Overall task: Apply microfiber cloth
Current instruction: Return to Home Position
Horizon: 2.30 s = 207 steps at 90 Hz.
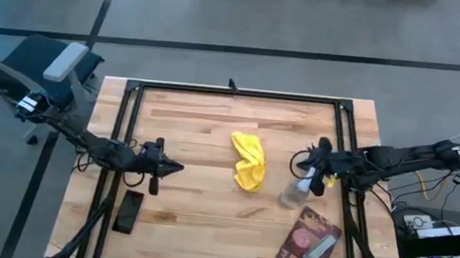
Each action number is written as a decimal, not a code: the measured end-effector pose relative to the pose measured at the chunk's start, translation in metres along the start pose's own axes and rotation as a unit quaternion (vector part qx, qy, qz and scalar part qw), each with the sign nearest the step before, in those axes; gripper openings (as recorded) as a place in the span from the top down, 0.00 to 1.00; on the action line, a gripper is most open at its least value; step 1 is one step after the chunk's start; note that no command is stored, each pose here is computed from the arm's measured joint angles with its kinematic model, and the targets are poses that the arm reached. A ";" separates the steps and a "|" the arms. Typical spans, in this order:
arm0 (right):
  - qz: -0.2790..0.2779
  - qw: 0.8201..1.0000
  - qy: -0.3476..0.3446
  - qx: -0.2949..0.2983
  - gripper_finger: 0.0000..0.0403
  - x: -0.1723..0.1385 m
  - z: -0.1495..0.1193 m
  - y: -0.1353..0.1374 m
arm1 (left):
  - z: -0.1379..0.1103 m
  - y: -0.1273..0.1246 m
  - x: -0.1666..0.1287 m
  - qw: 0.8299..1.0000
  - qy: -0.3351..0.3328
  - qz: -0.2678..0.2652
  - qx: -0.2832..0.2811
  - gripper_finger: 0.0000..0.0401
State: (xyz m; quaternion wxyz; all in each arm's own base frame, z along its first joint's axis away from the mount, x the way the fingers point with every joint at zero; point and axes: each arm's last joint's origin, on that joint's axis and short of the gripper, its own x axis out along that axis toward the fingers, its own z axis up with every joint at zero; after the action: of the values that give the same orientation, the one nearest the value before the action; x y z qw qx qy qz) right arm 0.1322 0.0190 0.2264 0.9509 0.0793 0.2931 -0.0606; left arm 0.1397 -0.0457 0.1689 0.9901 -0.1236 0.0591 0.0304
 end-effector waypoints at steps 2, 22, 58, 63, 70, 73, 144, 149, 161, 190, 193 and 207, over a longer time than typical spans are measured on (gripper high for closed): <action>0.007 1.000 -0.005 -0.002 1.00 0.003 -0.003 0.000 | 0.001 0.000 -0.001 1.000 -0.002 -0.005 -0.001 1.00; 0.044 0.997 -0.068 0.000 1.00 0.029 -0.028 0.000 | 0.008 -0.002 -0.007 0.999 -0.029 -0.024 0.008 1.00; 0.108 0.976 -0.186 -0.019 1.00 0.051 -0.058 -0.002 | -0.004 0.009 -0.021 0.998 -0.045 -0.027 0.031 1.00; 0.108 0.975 -0.190 -0.027 1.00 0.052 -0.057 -0.001 | -0.002 0.009 -0.023 0.998 -0.052 -0.027 0.033 1.00; 0.102 0.975 -0.192 -0.043 1.00 0.055 -0.056 -0.001 | 0.000 0.010 -0.025 0.997 -0.064 -0.027 0.044 1.00; 0.100 0.975 -0.192 -0.046 1.00 0.056 -0.054 0.000 | 0.002 0.010 -0.026 0.996 -0.070 -0.028 0.048 1.00; 0.085 0.954 -0.278 -0.076 1.00 0.024 -0.055 -0.010 | 0.004 0.022 -0.048 0.993 -0.098 -0.010 0.060 1.00; 0.083 0.951 -0.287 -0.079 1.00 0.021 -0.055 -0.010 | 0.004 0.022 -0.048 0.993 -0.097 -0.013 0.062 1.00; 0.083 0.944 -0.309 -0.082 1.00 0.015 -0.053 -0.011 | 0.007 0.022 -0.048 0.992 -0.109 -0.023 0.053 1.00; 0.084 0.937 -0.328 -0.087 1.00 0.012 -0.051 -0.011 | 0.015 0.028 -0.046 0.986 -0.136 -0.079 0.056 1.00; 0.088 0.936 -0.328 -0.088 1.00 0.011 -0.051 -0.011 | 0.015 0.029 -0.045 0.986 -0.133 -0.089 0.055 1.00; 0.099 0.929 -0.340 -0.105 1.00 0.008 -0.050 -0.011 | 0.018 0.032 -0.045 0.982 -0.139 -0.114 0.066 1.00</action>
State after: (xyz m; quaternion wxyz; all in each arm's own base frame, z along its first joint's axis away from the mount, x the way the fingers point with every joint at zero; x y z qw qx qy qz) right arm 0.1094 0.0174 0.1798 0.9976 -0.0183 -0.0527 0.0415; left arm 0.0946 -0.0125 0.1839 0.9916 -0.0585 -0.0914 -0.0696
